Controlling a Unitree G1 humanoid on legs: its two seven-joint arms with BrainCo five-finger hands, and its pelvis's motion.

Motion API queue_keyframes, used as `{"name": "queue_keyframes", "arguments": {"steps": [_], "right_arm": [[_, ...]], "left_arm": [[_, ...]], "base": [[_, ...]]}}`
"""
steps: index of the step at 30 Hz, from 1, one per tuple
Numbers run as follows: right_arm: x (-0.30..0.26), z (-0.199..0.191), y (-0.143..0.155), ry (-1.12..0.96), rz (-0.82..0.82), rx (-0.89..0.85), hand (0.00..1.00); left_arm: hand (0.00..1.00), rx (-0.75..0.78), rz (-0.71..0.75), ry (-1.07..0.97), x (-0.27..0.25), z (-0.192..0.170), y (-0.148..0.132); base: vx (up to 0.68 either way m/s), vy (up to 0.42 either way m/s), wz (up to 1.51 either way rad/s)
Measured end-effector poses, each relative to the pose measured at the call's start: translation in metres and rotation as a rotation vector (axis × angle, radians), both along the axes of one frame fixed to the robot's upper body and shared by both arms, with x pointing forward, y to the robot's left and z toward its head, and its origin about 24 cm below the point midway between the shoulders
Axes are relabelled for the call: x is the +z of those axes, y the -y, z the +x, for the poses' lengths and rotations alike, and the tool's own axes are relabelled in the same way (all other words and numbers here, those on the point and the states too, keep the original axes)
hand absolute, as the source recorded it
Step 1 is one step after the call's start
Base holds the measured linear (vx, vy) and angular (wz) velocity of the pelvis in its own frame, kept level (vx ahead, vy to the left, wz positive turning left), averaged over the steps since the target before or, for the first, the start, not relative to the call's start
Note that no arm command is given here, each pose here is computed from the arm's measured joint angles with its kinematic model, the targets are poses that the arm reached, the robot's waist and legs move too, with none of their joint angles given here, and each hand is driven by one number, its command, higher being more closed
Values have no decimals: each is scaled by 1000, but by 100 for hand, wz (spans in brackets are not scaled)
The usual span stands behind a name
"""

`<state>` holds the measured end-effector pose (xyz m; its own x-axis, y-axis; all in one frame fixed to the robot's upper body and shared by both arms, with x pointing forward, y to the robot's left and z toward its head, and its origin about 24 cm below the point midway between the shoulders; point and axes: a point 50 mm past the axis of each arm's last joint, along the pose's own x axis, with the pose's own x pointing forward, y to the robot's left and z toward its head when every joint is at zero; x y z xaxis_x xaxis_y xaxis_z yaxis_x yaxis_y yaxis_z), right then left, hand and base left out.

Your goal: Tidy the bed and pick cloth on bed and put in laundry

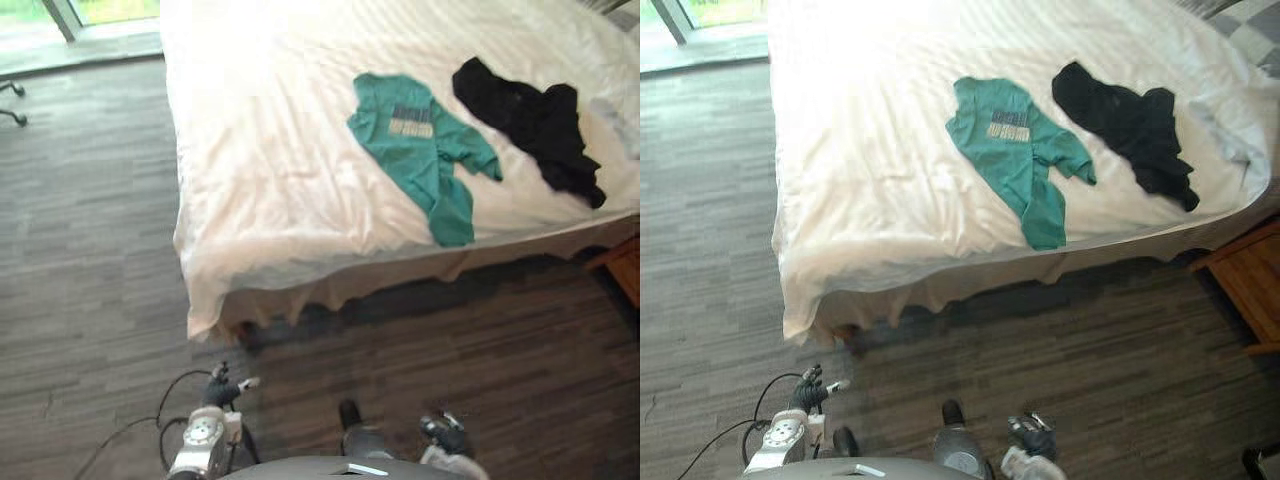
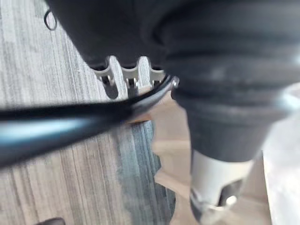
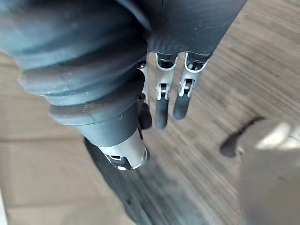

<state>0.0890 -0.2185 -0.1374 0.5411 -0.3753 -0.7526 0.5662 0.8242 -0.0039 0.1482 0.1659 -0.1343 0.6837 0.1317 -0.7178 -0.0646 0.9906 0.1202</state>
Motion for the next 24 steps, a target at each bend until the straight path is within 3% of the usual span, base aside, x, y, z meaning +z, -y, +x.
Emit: {"name": "queue_keyframes", "arguments": {"steps": [5,8,11,18,24], "right_arm": [[-3,17,3,-65,-80,145,0],[-5,13,14,-117,-128,189,0],[-7,-4,23,-175,-139,179,0],[-12,-16,21,-233,-119,170,0],[-8,7,19,-186,-141,219,0]], "left_arm": [[0,-44,31,-63,-6,-14,-1],[0,-60,43,-68,-7,-14,-3],[0,-63,66,-167,-18,-40,-7],[0,-3,37,-101,-11,-26,-1],[0,39,11,-80,-10,-22,2]], "base": [[-60,2,-135],[-55,-81,-161],[97,-113,-189],[238,-52,-151],[199,266,-132]]}}
